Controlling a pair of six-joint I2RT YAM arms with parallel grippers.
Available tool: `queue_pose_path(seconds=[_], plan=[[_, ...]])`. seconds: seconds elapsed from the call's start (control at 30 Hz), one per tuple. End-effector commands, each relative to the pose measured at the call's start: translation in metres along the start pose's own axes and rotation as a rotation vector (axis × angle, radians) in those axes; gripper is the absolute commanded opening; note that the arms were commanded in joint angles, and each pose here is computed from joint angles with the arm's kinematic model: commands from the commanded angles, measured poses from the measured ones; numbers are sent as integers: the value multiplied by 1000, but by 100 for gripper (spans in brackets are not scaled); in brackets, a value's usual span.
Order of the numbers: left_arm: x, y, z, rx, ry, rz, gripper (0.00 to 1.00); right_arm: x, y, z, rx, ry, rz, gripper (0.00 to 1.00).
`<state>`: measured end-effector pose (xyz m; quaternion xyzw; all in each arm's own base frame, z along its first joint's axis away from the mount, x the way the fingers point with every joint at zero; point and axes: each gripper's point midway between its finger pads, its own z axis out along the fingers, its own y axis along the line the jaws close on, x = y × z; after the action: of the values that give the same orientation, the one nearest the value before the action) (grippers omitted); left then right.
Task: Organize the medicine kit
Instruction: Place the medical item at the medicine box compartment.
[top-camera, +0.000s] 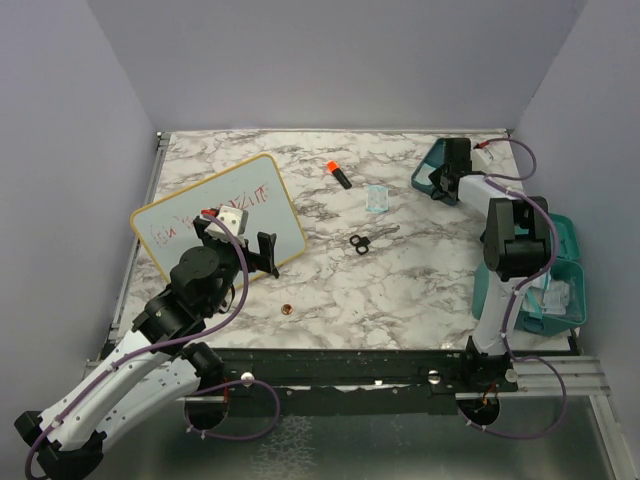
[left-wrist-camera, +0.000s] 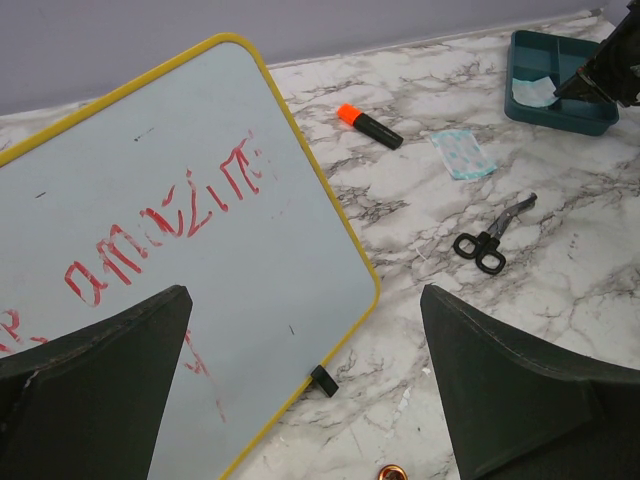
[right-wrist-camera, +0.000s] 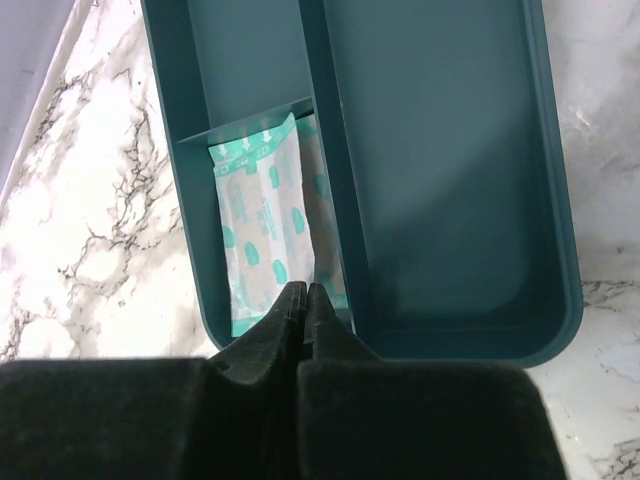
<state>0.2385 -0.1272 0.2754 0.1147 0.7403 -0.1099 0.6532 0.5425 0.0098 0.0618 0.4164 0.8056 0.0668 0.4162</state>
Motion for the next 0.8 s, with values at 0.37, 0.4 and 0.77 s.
queue_pose_path(seconds=[0.37,0.4,0.77], plan=[[2,-3,2,15,-1,5,99,-11,-1,8,23,-15,-27,21],[2,-3,2,15,-1,5,99,-13,2,6,20,-18,-30,23],[2,-5,2,26,0,4,99,-31,39,-31,-119,31,-132,29]])
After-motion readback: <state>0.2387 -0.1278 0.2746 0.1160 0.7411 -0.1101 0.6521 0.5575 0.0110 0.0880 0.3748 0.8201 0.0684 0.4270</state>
